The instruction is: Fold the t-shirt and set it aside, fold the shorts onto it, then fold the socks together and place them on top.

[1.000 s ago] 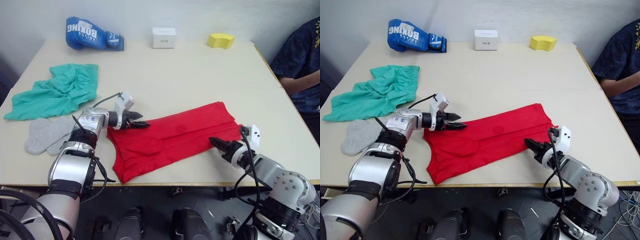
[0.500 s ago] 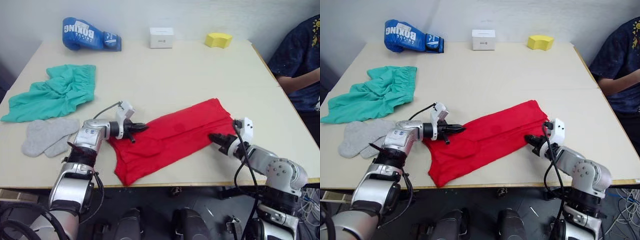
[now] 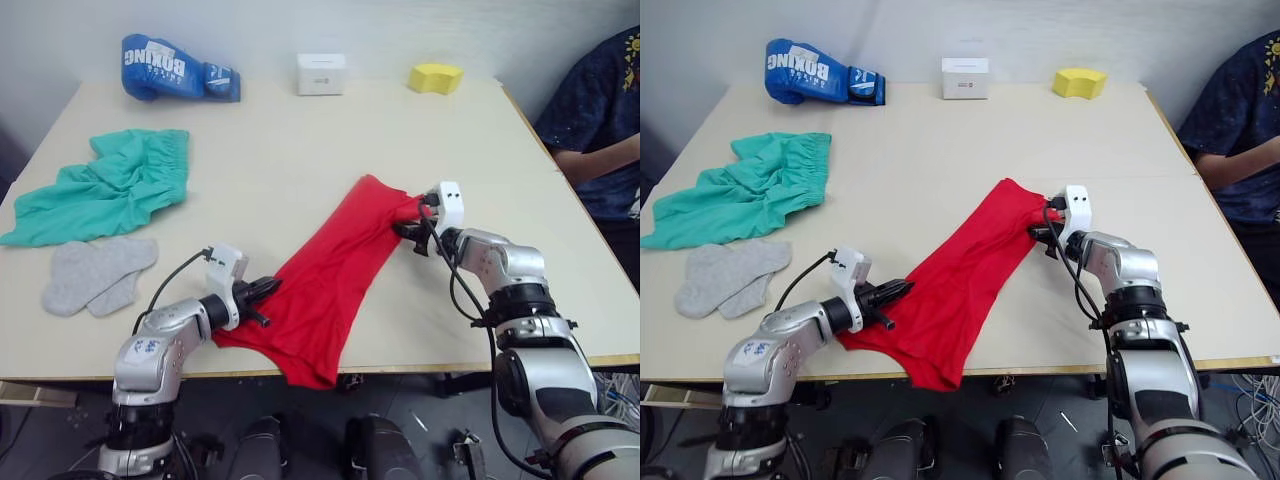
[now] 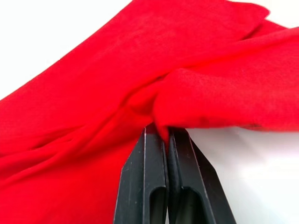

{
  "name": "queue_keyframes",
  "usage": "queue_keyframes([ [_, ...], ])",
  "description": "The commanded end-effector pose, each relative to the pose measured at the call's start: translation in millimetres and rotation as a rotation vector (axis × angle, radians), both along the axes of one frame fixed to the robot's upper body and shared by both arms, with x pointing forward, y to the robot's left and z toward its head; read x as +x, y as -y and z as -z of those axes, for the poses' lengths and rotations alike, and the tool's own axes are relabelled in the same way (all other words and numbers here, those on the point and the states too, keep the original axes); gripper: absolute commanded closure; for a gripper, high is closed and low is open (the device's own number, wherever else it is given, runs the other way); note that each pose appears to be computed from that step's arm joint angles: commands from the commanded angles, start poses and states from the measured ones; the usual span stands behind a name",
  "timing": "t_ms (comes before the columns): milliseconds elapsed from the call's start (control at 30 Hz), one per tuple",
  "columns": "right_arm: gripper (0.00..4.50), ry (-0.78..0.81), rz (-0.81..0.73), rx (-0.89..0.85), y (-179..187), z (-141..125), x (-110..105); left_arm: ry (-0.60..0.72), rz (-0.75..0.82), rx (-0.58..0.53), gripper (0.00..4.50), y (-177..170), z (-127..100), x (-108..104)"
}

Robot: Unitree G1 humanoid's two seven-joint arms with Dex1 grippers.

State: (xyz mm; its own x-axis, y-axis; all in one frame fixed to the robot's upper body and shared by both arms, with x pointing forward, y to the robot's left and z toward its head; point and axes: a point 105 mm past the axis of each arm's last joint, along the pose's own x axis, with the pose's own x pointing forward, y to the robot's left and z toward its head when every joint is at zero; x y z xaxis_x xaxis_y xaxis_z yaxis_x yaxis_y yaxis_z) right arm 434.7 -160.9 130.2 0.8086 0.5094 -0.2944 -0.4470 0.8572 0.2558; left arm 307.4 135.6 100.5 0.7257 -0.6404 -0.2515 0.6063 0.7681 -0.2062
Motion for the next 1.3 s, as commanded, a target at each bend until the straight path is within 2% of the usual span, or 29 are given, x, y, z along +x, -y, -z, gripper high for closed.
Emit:
queue_keyframes([
  [33, 4.5, 0.015, 0.023, 0.001, 14.7, -11.1, 6.3, 0.051, -0.092, -0.034, 4.28, -6.2, -14.0, -8.0],
  [133, 3.81, 0.01, -0.023, 0.026, 17.5, -14.7, -0.6, 0.04, -0.105, -0.022, 3.53, -11.9, -15.7, -8.3],
  [267, 2.42, 0.051, -0.051, 0.068, 29.5, -28.1, -19.8, 0.037, -0.06, 0.017, 2.24, -23.8, -25.0, -4.9],
  [367, 1.29, 0.077, -0.138, 0.11, 29.4, -35.7, -54.0, 0.032, 0.012, 0.032, 1.17, -31.8, -35.8, -0.6],
  [500, 0.01, 0.012, -0.203, 0.13, 21.4, -29.5, -103.6, -0.012, 0.121, 0.029, 0.0, -30.9, -50.3, 11.0],
  [600, 0.01, -0.062, -0.243, 0.132, 8.2, -18.4, -134.4, -0.004, 0.159, 0.058, 0.0, -18.2, -56.8, 35.6],
  [700, 0.01, -0.147, -0.273, 0.126, -7.7, -0.8, -157.1, -0.012, 0.269, 0.047, 0.0, 17.2, -55.4, 57.5],
  [767, 0.01, -0.174, -0.261, 0.118, -16.2, 9.5, -163.6, -0.004, 0.317, 0.074, 0.0, 35.5, -50.2, 70.3],
  [900, 0.01, -0.22, -0.312, 0.148, -50.1, 23.3, -178.1, 0.002, 0.316, 0.105, 0.0, 59.6, -41.1, 98.5],
  [1000, 0.01, -0.257, -0.353, 0.123, -71.9, 34.8, -187.6, 0.009, 0.31, 0.156, 0.0, 70.8, -35.7, 111.6],
  [1067, 0.01, -0.281, -0.364, 0.125, -82.9, 41.3, -190.4, 0.003, 0.295, 0.152, 0.0, 76.6, -35.5, 117.6],
  [1133, 0.39, -0.295, -0.378, 0.132, -90.1, 44.4, -193.1, -0.003, 0.281, 0.116, 0.0, 82.6, -38.3, 121.5],
  [1200, 0.97, -0.301, -0.385, 0.141, -95.3, 46.4, -194.7, -0.009, 0.313, 0.094, 0.41, 92.0, -38.9, 119.4],
  [1300, 2.02, -0.297, -0.37, 0.147, -100.3, 48.6, -192.0, -0.015, 0.378, 0.152, 1.29, 102.3, -29.1, 112.7],
])
